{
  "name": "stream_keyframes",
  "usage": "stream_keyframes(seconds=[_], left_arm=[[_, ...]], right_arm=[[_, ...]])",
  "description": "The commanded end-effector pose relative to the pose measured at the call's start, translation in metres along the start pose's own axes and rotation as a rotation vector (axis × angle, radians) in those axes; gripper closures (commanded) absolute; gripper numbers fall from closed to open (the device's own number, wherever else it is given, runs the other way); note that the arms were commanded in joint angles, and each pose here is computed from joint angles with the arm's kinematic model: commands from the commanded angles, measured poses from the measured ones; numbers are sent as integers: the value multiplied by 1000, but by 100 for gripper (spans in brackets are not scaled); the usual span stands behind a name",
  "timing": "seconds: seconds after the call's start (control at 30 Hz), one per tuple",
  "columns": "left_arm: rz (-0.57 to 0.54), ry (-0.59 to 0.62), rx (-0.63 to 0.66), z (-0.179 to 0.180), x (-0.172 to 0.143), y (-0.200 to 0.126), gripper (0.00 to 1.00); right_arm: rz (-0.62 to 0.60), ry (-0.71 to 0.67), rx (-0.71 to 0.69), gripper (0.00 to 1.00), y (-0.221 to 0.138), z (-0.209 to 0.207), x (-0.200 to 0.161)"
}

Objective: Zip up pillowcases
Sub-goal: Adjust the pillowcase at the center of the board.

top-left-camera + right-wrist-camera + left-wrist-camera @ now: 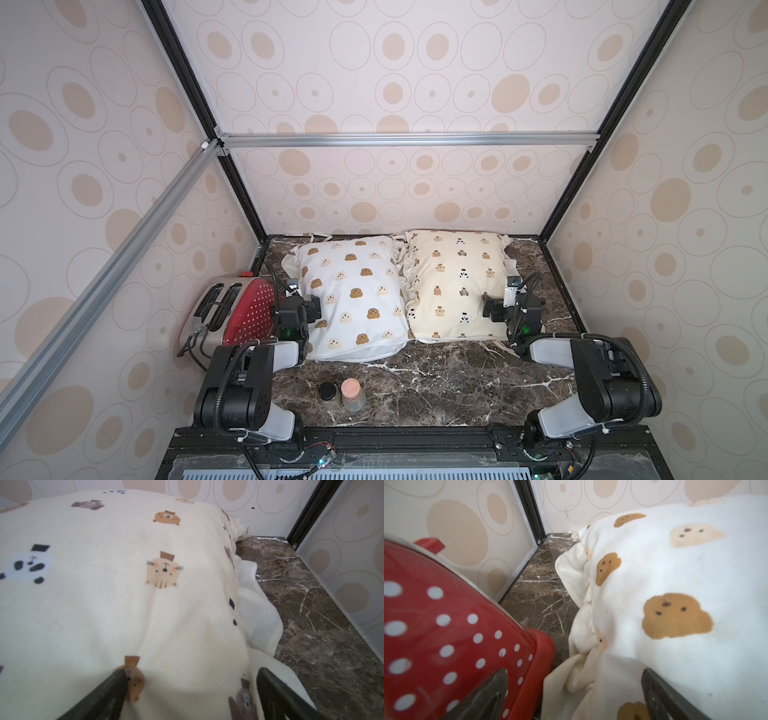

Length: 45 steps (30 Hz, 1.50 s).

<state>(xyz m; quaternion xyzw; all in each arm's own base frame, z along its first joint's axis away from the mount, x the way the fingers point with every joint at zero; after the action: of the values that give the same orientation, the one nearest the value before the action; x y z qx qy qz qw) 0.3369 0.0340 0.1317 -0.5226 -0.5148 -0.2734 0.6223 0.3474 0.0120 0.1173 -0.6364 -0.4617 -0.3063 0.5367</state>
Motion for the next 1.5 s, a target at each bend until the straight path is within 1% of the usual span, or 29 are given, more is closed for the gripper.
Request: stream_keyframes(seconds=[0.0,0.1,0.17,0.27,0.33,0.4,0.47,0.5,0.53,0.6,0.67,0.73,0.77,0.83,0.9,0.97,1.07,1.17,1.27,1.37,1.47], left_arm=[[-36,0,2,0,25,-10,1],[-57,-27,21,4,34,-21,1],[-35,-59,-21,0,39,-27,1],[25,-117,-103,-10,45,-34,1],[47,-153,-146,-15,54,-40,1],[53,-188,-200,-21,64,-48,1],[67,-218,-245,-26,76,-56,1],[75,-246,-242,-26,81,-60,1],[87,-291,-217,-24,86,-65,1],[76,-377,-166,-16,94,-73,1],[53,-456,-160,-12,95,-81,1],[46,-549,-128,-6,92,-86,1],[55,-569,-132,-5,92,-89,1],[106,-572,-173,-11,92,-93,1],[151,-585,-200,-15,90,-96,1],[192,-619,-235,-19,84,-98,1],[237,-696,-271,-25,74,-101,1],[259,-678,-314,-39,69,-106,1],[283,-649,-354,-56,66,-113,1],[336,-632,-425,-77,61,-120,1],[386,-568,-487,-101,51,-133,1]], right_arm=[[-6,-39,2,0,-7,4,1],[-13,-33,13,0,-18,3,7],[2,-7,6,0,-27,0,14],[-5,27,33,0,-43,-2,30],[-4,55,53,0,-55,-4,44],[5,112,55,0,-68,-7,56],[46,257,3,0,-81,-16,59],[72,316,-17,0,-85,-18,58],[97,336,-1,0,-90,-17,58],[122,301,61,0,-100,-12,60],[138,363,53,0,-106,-11,53],[145,417,60,0,-114,-10,49],[144,435,75,0,-119,-8,48],[143,464,111,0,-125,-4,47],[145,483,181,0,-125,5,45],[188,513,230,0,-122,12,40],[317,551,265,0,-118,21,31],[395,544,283,0,-115,32,25],[417,529,299,0,-117,45,23],[439,538,322,0,-122,58,18],[468,546,346,0,-126,69,9]])
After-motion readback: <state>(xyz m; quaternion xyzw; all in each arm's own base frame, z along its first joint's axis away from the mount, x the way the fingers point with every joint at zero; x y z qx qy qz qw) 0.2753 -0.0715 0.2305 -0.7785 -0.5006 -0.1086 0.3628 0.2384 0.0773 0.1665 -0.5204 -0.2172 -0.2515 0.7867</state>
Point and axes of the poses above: each gripper's point midway between its finger pads, its own y axis out along the fingers, its own z axis along the line the jaws close on, x = y × z, the point moved 6 cm from there along -y, back along the fingers, and after that the axes turned 13 degrees about -y, right-handed, at the moved point
